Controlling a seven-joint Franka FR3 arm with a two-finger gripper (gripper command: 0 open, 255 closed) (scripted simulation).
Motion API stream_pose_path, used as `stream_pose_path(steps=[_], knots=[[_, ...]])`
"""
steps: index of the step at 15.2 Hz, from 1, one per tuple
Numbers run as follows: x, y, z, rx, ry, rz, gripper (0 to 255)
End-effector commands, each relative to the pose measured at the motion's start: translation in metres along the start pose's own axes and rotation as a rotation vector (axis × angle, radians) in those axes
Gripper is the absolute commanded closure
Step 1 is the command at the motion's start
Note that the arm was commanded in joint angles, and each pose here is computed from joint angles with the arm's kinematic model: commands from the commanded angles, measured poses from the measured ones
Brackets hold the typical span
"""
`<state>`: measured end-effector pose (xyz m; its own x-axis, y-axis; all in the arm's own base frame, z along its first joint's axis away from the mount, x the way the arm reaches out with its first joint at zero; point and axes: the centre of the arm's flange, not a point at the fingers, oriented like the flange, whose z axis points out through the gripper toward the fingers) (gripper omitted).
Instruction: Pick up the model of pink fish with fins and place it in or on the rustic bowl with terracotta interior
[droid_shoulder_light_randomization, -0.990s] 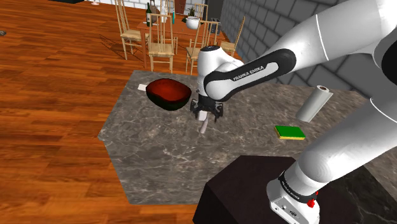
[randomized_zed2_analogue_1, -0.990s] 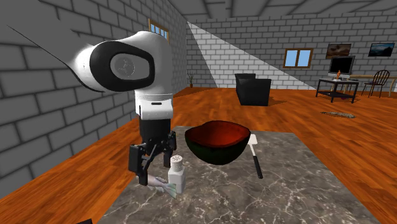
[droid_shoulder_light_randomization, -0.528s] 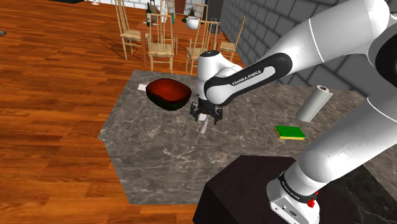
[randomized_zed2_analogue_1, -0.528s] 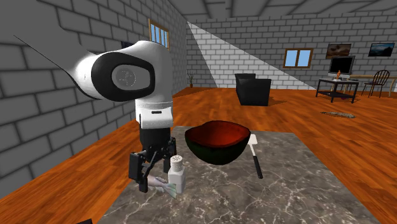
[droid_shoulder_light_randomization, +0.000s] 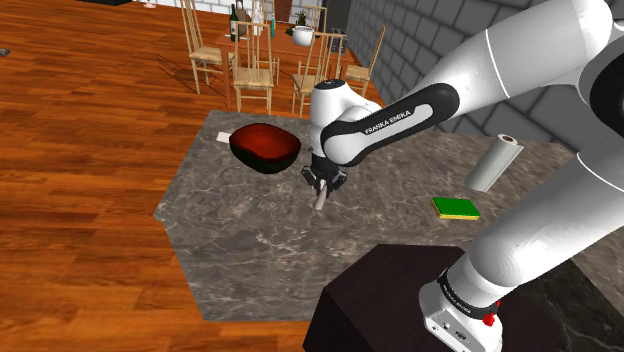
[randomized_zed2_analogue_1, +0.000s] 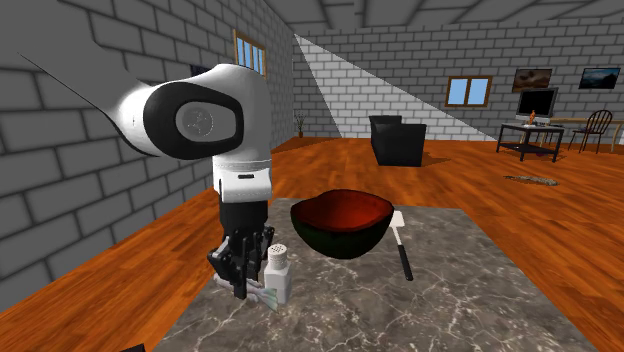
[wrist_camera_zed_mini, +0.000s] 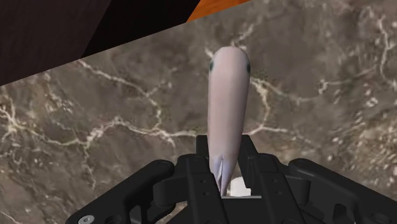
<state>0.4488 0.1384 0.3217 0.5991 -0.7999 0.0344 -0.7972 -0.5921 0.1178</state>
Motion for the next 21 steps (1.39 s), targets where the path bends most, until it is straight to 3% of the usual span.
stream_pose_path(steps=[1, 6, 21], knots=[[0.000, 0.000, 0.000, 0.000, 0.000, 0.000, 255], [0.000, 0.000, 0.000, 0.000, 0.000, 0.000, 255], [0.003, 0.009, -0.078, 0.000, 0.000, 0.000, 255]])
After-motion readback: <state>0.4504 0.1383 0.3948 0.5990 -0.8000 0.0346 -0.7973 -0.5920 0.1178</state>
